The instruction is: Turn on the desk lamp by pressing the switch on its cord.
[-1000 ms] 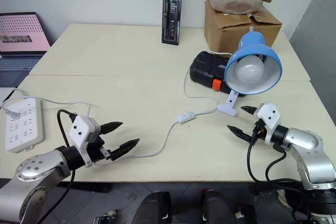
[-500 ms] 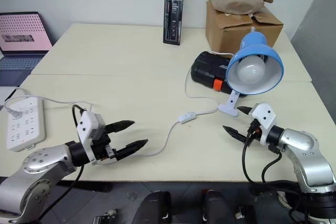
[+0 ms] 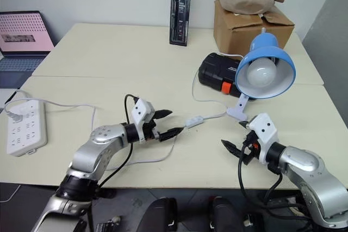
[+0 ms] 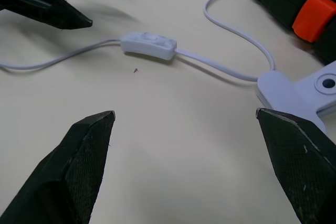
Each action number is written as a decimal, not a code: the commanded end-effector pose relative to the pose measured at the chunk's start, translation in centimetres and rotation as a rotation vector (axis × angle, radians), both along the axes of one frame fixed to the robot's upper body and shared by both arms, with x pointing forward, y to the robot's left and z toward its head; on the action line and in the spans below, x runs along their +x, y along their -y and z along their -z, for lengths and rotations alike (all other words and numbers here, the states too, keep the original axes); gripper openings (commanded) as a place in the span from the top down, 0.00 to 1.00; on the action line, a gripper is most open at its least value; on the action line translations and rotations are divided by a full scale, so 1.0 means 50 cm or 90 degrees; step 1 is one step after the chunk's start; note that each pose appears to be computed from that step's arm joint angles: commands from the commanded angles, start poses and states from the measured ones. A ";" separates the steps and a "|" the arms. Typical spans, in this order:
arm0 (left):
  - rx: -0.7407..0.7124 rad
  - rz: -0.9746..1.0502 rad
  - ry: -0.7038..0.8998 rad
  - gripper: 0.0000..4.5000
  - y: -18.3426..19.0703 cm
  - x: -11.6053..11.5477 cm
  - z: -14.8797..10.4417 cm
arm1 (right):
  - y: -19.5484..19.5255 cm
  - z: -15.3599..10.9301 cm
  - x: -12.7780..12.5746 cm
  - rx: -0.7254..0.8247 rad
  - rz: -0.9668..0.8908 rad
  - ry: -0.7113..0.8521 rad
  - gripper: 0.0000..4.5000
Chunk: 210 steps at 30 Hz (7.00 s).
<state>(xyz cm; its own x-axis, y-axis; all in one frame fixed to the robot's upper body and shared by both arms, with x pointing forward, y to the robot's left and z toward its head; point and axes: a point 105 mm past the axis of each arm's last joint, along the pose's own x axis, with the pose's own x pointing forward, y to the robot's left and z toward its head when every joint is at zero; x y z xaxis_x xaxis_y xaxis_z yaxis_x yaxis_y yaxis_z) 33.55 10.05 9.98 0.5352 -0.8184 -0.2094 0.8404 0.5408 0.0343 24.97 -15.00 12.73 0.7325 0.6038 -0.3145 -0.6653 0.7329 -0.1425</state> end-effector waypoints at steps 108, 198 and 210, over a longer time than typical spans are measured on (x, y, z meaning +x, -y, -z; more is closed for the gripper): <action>0.061 0.071 0.060 0.76 0.142 -0.005 -0.087 | -0.183 0.003 0.130 0.723 0.203 -0.344 0.79; 0.136 0.034 0.109 0.76 0.100 0.033 -0.020 | -0.090 -0.026 0.010 0.201 0.027 -0.089 0.00; 0.125 0.040 0.085 0.32 0.078 0.009 -0.005 | -0.043 -0.020 0.003 0.009 -0.039 -0.023 0.00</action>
